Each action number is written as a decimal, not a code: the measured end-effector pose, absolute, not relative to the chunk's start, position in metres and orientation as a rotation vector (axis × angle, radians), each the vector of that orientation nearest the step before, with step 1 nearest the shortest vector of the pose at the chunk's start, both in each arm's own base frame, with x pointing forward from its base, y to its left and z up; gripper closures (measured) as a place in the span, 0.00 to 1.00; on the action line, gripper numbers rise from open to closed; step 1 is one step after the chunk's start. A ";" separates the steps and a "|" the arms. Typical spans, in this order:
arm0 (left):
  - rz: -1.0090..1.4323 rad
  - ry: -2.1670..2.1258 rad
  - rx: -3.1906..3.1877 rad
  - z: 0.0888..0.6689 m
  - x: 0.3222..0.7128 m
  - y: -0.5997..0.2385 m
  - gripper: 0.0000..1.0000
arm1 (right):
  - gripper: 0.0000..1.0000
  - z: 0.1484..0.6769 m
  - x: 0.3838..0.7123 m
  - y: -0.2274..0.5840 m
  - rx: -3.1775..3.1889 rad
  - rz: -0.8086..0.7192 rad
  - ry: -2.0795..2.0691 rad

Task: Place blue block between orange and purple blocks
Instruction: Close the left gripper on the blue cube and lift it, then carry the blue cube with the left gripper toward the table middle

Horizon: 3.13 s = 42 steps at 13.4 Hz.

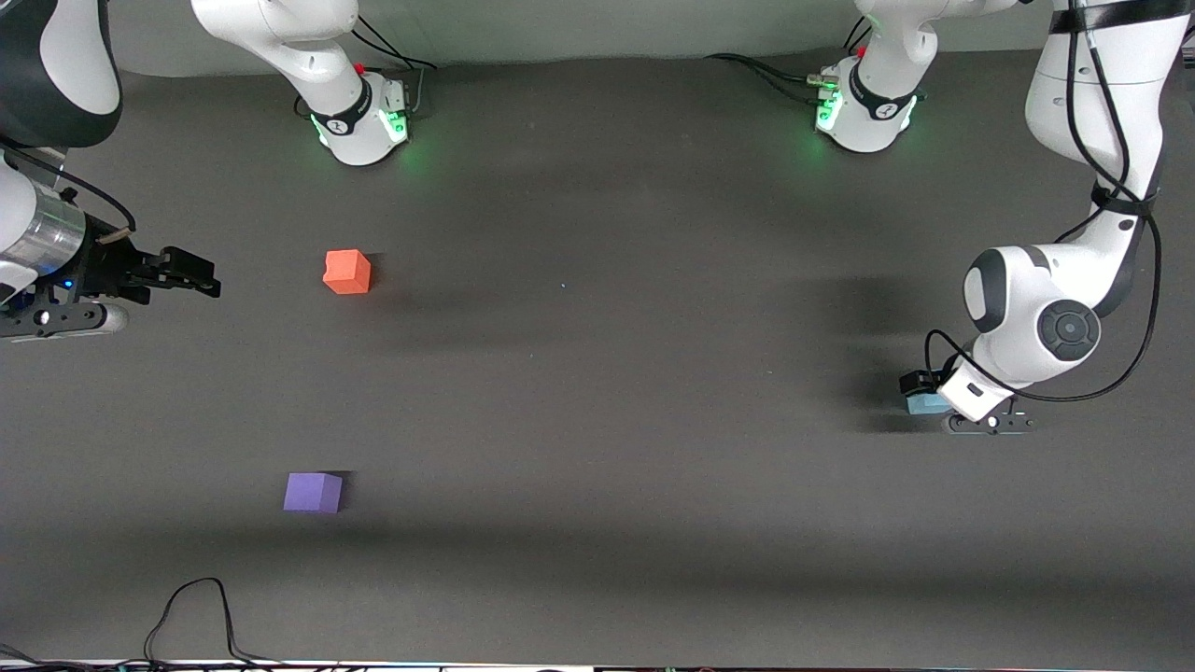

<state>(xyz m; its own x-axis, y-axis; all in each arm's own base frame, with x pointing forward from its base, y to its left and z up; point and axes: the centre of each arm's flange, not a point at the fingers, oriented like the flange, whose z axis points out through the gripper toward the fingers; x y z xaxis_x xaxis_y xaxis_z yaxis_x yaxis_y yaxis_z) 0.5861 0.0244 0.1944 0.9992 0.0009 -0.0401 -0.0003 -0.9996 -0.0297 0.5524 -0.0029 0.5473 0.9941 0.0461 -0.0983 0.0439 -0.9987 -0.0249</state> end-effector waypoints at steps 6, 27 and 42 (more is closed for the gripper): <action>0.096 -0.027 -3.111 0.192 0.583 0.023 0.44 | 0.00 0.546 0.552 -0.003 -3.114 0.158 -0.070; 0.142 -0.262 -3.154 0.460 0.588 -0.370 0.44 | 0.00 0.545 0.552 -0.004 -3.114 0.160 -0.068; 0.008 -0.087 -3.155 0.254 0.504 -0.561 0.47 | 0.00 0.543 0.552 -0.003 -3.113 0.167 -0.069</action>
